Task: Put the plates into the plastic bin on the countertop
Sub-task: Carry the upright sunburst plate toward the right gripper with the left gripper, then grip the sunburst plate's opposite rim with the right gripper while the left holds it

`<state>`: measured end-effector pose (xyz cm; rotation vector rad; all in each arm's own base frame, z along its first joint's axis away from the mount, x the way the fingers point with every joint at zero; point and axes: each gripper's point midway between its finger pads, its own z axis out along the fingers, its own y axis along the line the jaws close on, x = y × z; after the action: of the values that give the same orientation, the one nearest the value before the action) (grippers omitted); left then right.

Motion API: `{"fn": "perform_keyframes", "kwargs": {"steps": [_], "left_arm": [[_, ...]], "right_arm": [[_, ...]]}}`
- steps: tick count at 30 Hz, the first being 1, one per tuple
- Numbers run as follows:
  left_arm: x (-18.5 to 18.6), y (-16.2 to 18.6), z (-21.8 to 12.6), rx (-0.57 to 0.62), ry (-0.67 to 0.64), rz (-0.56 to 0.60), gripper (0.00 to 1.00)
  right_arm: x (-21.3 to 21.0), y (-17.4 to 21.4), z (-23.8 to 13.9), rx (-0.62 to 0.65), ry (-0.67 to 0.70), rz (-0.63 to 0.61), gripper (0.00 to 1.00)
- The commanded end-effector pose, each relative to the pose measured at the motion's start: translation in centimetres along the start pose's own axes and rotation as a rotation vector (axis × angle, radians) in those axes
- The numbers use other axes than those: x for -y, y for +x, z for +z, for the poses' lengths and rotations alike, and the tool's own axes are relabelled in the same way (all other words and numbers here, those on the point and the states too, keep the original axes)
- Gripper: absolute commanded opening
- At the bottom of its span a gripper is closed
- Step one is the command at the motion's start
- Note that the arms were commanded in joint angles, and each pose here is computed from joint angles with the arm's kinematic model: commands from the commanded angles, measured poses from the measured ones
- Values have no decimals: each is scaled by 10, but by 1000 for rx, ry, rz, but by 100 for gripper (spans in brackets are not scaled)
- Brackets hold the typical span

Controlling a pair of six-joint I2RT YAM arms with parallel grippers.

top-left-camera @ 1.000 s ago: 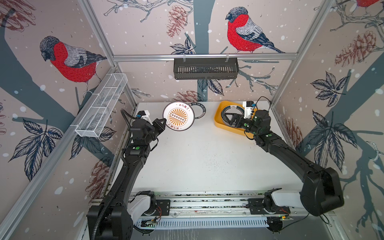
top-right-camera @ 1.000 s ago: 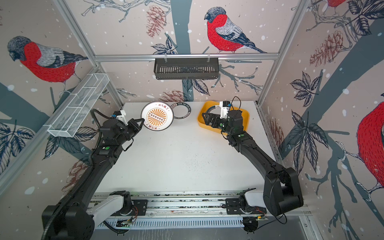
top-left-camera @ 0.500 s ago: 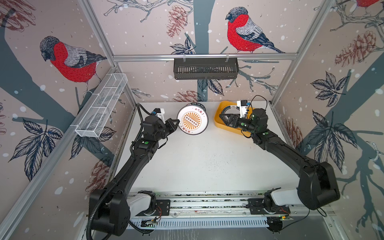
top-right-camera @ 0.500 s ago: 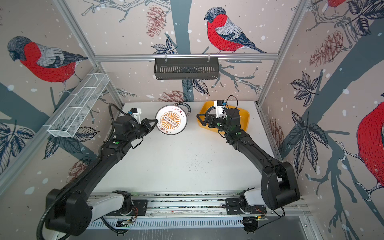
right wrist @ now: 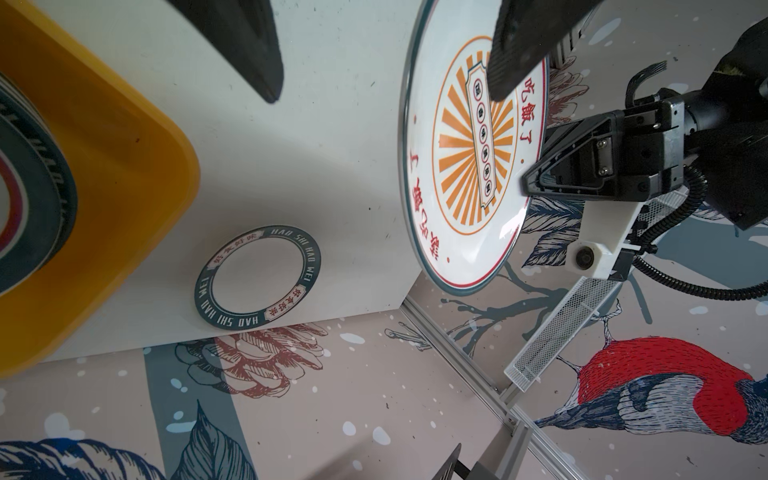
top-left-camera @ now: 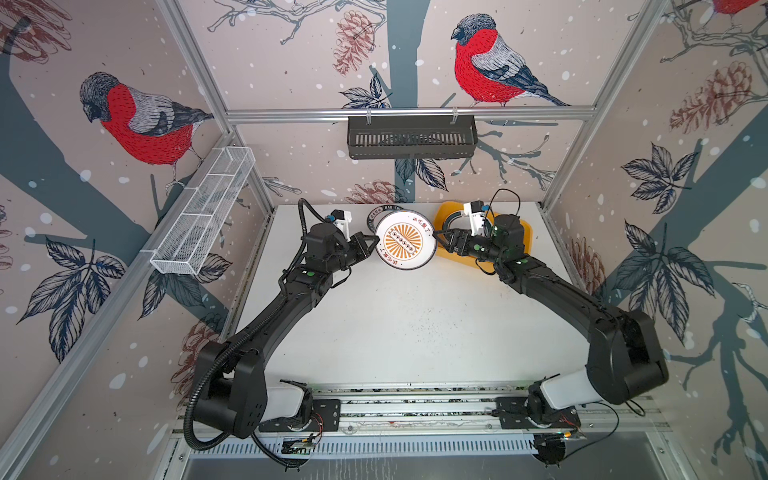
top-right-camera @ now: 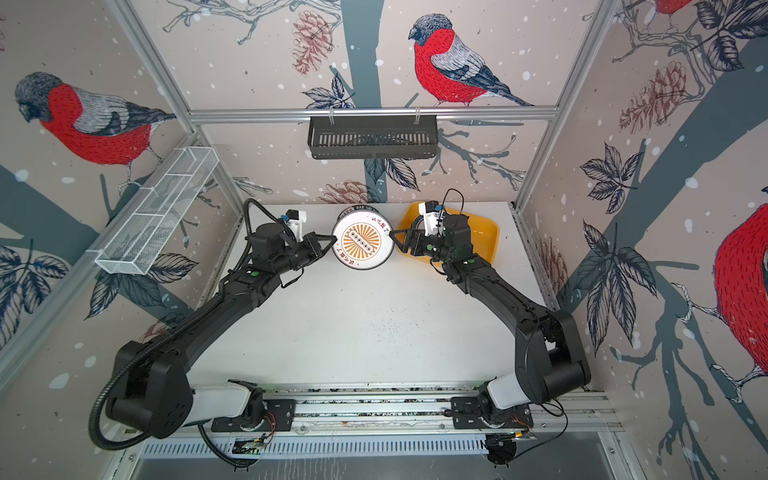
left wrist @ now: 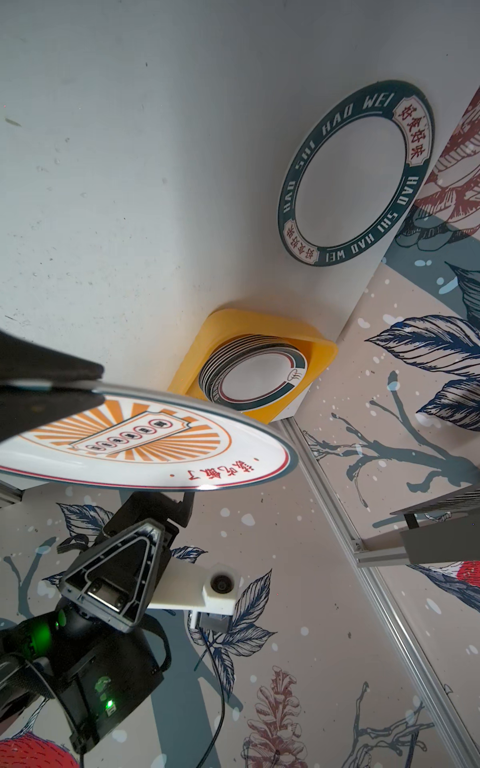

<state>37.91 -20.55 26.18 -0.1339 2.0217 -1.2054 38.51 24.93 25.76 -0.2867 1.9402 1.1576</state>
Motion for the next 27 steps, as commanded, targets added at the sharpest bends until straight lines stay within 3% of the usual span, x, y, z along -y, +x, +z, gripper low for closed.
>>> {"fn": "perform_keyframes", "kwargs": {"steps": [1,5,14,27], "left_arm": [[21,-10,4,24,79,39,0],[29,-12,9,22,104,45,0],[37,-19,15,21,116,67,0],[37,-21,13,24,94,86,0]], "right_arm": [[-7,-2,3,-1,-23,-8,73],[-4,-1,3,-4,-13,-3,59],[-2,1,2,-3,-2,8,44],[7,0,0,5,48,24,36]]}}
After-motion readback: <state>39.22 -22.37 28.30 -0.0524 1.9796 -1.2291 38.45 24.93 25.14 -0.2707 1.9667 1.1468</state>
